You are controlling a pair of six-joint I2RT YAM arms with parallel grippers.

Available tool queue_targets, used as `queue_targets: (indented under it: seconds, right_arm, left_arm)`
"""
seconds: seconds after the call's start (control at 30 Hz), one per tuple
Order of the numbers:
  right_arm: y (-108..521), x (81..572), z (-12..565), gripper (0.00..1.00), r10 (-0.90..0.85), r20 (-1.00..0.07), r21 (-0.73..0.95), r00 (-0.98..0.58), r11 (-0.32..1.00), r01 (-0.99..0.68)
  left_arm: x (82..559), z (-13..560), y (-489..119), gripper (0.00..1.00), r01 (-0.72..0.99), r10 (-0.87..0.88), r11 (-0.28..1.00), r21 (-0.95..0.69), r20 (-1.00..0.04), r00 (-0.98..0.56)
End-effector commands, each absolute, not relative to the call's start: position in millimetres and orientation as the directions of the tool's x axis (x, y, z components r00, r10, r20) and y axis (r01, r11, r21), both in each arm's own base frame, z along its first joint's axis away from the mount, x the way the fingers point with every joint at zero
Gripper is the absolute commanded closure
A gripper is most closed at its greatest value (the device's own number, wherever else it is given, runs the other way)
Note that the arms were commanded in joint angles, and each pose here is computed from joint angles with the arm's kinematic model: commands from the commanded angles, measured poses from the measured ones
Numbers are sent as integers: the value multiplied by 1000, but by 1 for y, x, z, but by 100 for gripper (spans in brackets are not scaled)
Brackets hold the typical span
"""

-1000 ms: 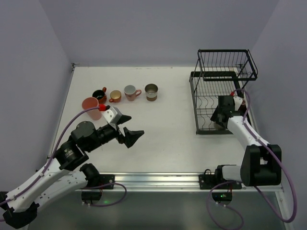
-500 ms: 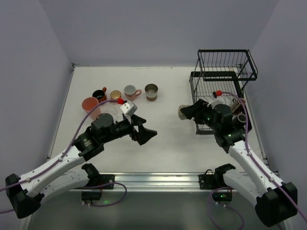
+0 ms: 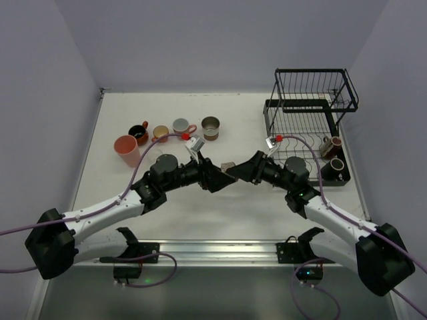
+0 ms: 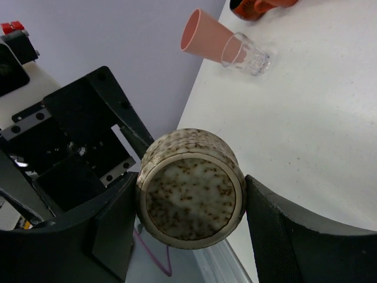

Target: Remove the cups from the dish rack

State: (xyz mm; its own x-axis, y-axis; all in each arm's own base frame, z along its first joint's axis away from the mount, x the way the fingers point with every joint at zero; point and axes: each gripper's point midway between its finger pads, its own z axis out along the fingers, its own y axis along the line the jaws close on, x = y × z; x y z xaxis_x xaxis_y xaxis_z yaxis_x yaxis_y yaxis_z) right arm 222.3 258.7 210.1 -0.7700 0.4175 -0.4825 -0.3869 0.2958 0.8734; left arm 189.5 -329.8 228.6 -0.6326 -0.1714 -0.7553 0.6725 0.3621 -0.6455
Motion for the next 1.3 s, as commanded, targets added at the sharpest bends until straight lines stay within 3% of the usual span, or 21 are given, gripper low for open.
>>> queue_targets:
  seconds: [0.0,0.07,0.1,0.17,0.27,0.3,0.4,0.43,0.47,0.53,0.57,0.6,0.67,0.7,0.77,0.9,1.03,1.27]
  right_arm:
    - [272,210,238,61,395,-497,865,-773,155,-477]
    - [274,208,239,61,390,-495,865,-777,136,-483]
    - [275,208,238,61,387,-492,867,-779,134,-481]
    - [277,208,235,61,390,-479,873,-786,123,-471]
    - [277,209,234,61,400,-457,884,-795,104,-456]
    - [277,210,236,61,408,-456,882,-791,92,-462]
    - [278,210,235,50,415,-431,894,-802,78,-440]
    - [277,210,234,36,418,-424,897,-803,75,-435]
    - [276,210,235,30,422,-428,895,-799,73,-440]
    - [274,207,240,16,430,-451,882,-783,80,-464]
    - [272,208,241,13,433,-463,876,-773,93,-473]
    - [271,211,232,10,433,-455,887,-778,140,-441]
    - [264,215,241,5,445,-537,841,-717,214,-497]
    - [257,223,222,3,455,-526,850,-719,307,-428]
    - [245,226,232,1,462,-610,792,-643,389,-471]
    - [223,232,218,1,441,-674,726,-592,543,-422]
    - [217,229,211,1,426,-698,701,-576,572,-426]
    - [215,225,201,1,403,-709,686,-579,586,-432]
  left_arm:
    - [187,256,-341,26,707,-244,261,-657,-754,-610]
    - [188,254,-344,33,703,-244,263,-660,-751,-614]
    - [188,255,-344,44,703,-245,260,-662,-750,-615]
    - [189,254,-346,56,703,-247,258,-663,-749,-615]
    - [190,257,-344,93,710,-263,267,-652,-758,-597]
    - [191,256,-343,99,706,-263,278,-651,-759,-596]
    - [199,257,-335,100,703,-263,346,-621,-784,-563]
    - [204,259,-330,100,695,-274,383,-608,-793,-544]
    - [210,267,-328,100,706,-271,417,-573,-820,-505]
    - [226,244,-313,100,644,-193,573,-507,-847,-495]
    - [237,253,-308,100,625,-184,620,-474,-863,-471]
    - [236,224,-296,100,573,-80,700,-426,-844,-530]
    - [261,203,-272,100,455,4,845,-280,-848,-530]
    - [262,173,-261,100,416,90,886,-204,-805,-586]
    - [272,145,-233,100,322,146,942,-94,-749,-646]
    - [298,109,-218,100,260,144,962,-90,-642,-753]
    - [328,93,-194,100,178,162,983,32,-598,-785]
    - [348,63,-180,100,186,243,969,165,-479,-843]
